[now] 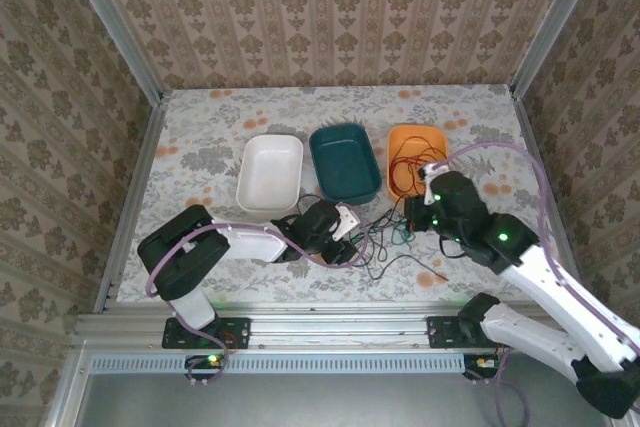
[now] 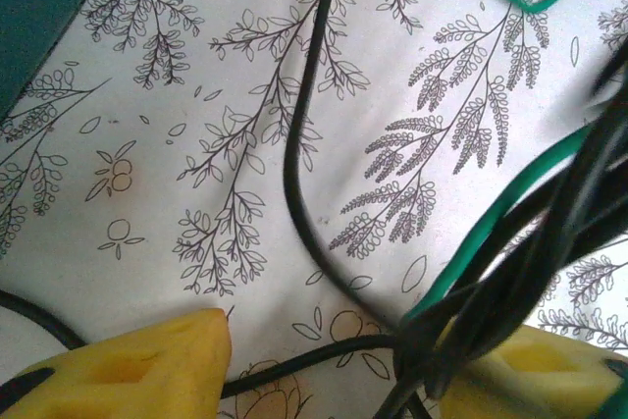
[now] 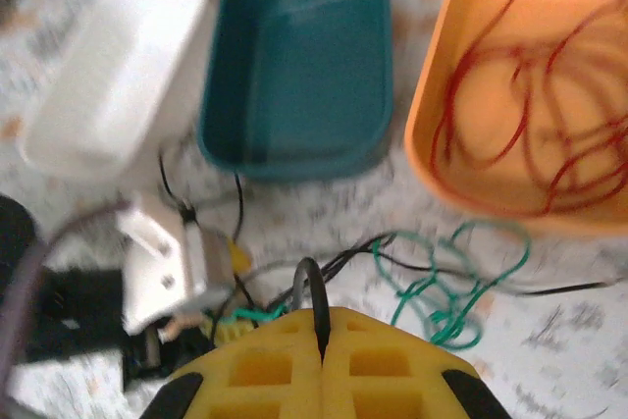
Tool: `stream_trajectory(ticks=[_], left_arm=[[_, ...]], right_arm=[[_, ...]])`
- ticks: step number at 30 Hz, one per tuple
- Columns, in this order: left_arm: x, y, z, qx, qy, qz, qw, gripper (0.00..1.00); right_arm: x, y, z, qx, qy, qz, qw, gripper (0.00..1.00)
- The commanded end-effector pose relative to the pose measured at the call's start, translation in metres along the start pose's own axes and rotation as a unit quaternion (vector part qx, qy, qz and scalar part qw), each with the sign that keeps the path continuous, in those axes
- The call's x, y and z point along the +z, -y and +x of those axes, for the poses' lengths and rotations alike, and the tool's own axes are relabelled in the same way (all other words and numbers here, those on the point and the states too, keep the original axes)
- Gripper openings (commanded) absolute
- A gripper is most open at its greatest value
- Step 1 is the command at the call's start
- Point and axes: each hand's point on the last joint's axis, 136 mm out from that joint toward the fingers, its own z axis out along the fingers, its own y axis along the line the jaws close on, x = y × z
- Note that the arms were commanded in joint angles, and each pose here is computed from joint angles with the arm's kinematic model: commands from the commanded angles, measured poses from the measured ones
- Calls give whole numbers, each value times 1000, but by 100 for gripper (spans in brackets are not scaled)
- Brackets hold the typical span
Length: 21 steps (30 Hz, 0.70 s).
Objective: Untangle the cables
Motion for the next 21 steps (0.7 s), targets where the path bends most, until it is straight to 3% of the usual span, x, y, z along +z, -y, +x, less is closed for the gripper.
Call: stream_trajectory(ticks=[1,8,16,21], left_arm=[[7,-9,32,-12,-60,-18,998,59],[9,-11,36,-13,-66,-22,997,63],[9,-14,39,-15,-71,-29,997,67],[10,-17,44,-17,-78,-36,996,67]], right_arm=[[-46,22,-58,10,128,60,990,0],[-128,33,-123,16,280,86,956,0],[-171,32,-153,8,348,87,933,0],[-215,38,-176,16,424,98,900,0]])
